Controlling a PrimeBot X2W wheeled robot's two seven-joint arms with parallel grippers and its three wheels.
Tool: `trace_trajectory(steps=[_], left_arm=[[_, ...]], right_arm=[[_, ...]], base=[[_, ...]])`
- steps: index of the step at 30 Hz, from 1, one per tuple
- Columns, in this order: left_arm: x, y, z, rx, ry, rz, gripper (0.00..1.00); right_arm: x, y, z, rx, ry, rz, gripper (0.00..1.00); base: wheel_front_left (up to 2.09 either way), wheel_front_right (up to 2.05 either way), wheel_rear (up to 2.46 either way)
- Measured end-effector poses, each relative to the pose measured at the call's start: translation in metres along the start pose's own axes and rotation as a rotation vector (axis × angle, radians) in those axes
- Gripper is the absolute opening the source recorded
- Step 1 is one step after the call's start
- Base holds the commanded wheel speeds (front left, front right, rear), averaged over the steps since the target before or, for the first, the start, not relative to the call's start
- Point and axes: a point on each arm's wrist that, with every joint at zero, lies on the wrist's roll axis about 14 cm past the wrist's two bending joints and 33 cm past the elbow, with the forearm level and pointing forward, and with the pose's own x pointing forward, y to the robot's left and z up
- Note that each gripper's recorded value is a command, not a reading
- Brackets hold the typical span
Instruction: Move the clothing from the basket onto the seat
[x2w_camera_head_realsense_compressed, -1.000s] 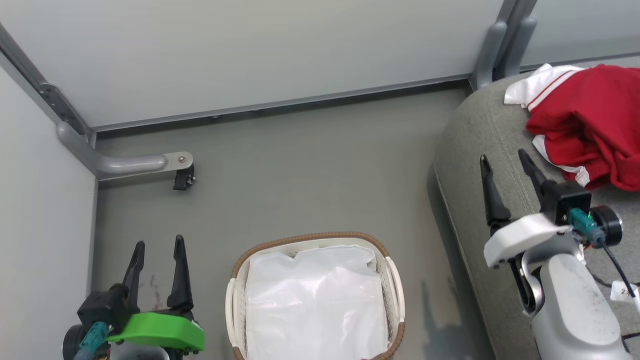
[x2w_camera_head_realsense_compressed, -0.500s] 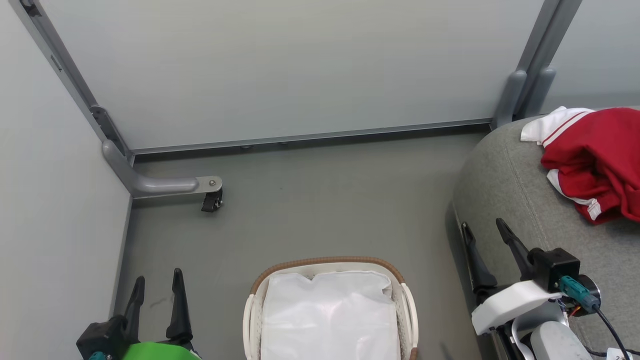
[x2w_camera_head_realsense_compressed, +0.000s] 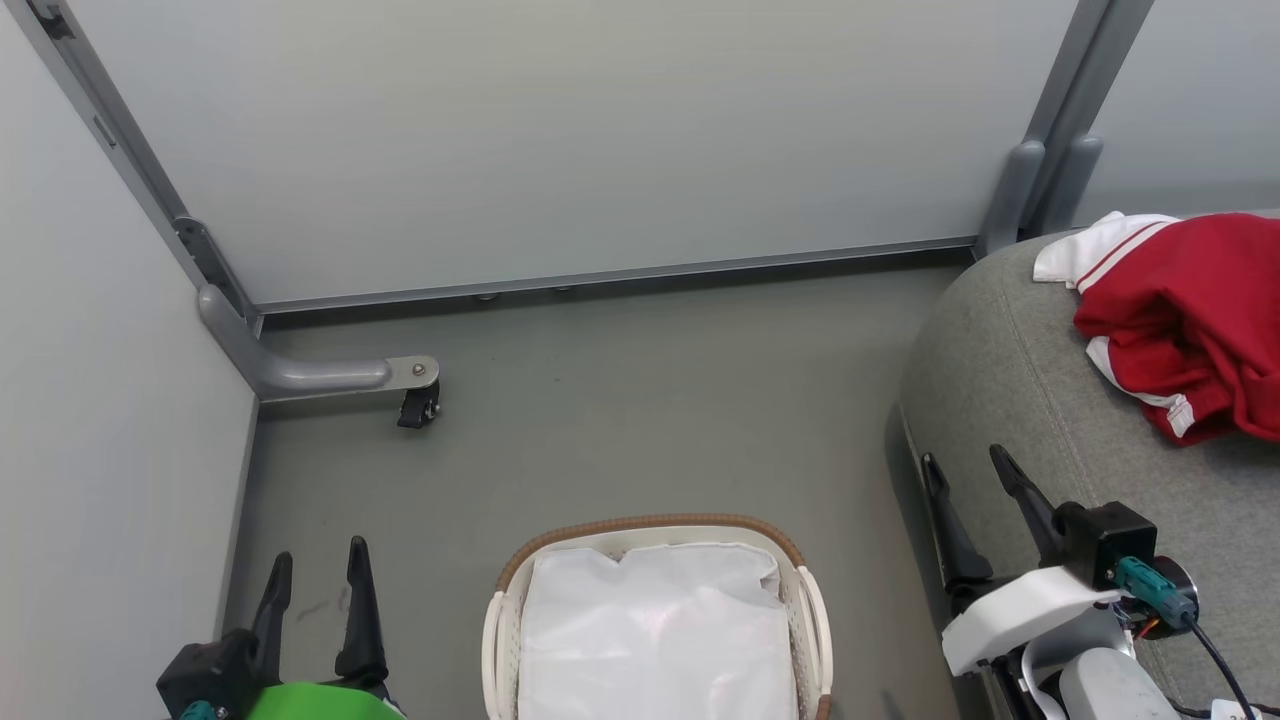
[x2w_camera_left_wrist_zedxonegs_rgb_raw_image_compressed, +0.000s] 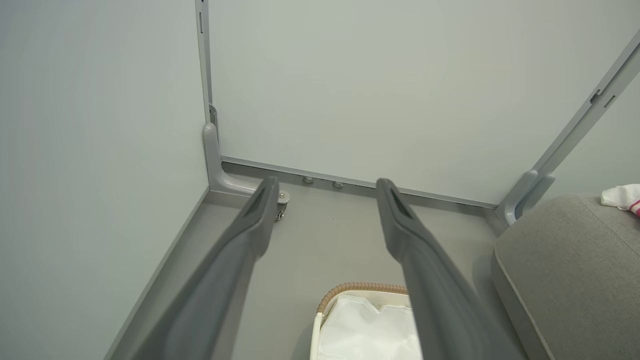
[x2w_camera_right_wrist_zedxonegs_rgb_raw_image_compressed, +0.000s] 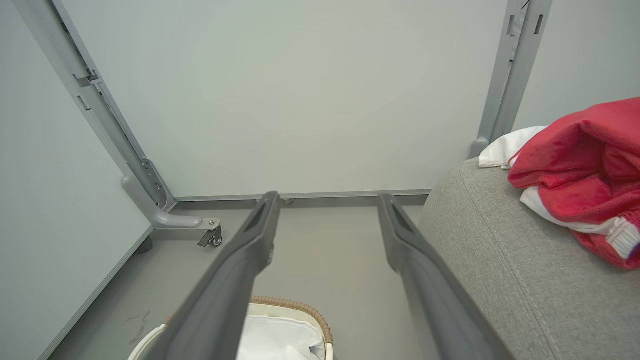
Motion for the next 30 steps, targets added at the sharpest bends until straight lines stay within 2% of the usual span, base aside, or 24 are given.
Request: trace_trajectory(steps=[8, 9, 15, 30], left_arm=[[0.000, -0.003, -0.002, -0.001, 0.007, -0.009, 1.00], [0.000, -0.003, -0.004, -0.001, 0.013, -0.011, 0.00], [-0.008, 0.002, -0.023, -0.018, 0.076, 0.013, 0.00], [-0.005, 0.014, -0.021, -0.252, 0.088, 0.086, 0.00]], right_arm=[[0.000, 0.002, -0.001, 0.005, 0.004, 0.006, 1.00], [0.000, 0.003, -0.001, 0.005, 0.003, 0.008, 0.00], [-0.010, 0.000, -0.024, 0.032, 0.075, -0.013, 0.00], [-0.011, -0.017, -0.021, 0.289, 0.077, -0.106, 0.00]], base=[[0.00, 0.00, 0.00], [0.00, 0.00, 0.00], [0.00, 0.00, 0.00], [0.00, 0.00, 0.00]])
